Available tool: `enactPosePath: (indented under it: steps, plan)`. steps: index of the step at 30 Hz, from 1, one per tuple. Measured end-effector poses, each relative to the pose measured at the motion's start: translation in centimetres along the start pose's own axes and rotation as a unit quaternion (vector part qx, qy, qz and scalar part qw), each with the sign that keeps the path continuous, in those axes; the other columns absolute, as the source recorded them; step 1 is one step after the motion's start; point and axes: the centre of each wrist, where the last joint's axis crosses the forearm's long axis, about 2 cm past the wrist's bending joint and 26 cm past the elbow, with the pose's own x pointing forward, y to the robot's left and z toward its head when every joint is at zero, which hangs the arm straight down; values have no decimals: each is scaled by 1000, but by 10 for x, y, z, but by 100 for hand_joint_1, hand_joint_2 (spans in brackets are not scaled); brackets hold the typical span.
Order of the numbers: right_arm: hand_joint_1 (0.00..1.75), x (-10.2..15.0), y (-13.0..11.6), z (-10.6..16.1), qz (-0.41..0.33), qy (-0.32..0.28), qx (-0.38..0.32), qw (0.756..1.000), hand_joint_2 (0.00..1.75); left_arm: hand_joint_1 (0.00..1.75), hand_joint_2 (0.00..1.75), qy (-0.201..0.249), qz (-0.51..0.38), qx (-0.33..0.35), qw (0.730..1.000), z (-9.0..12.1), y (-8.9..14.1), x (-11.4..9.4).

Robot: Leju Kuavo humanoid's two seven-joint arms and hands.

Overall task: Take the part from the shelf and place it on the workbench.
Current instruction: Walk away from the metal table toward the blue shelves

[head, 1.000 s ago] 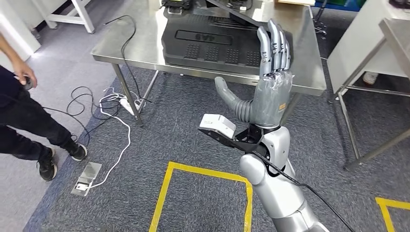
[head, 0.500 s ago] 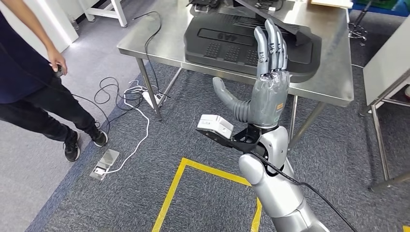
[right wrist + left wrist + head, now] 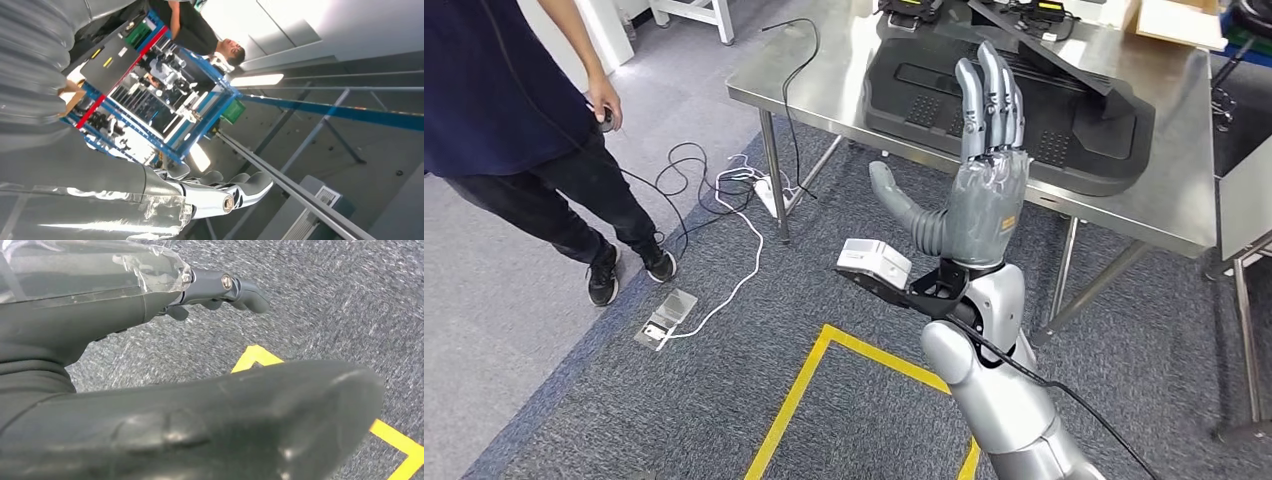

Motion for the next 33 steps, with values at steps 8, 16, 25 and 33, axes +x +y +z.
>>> enactPosePath:
  steps: [8,16,25,33]
  plan:
    - [0,0,0,0,1,0,0,1000,175,0,0,0,0,-1,1000,0,0,0]
    - [0,0,-1,0,2,0,1,1000,175,0,0,2,0,-1,1000,1,-1,-1]
    - [0,0,-1,-1,4,3,-1,1000,175,0,0,2,1,-1,1000,1,-1,-1]
    - [0,-1,-2,1,5,5,1,1000,175,0,0,1,2,-2,1000,1,-2,0]
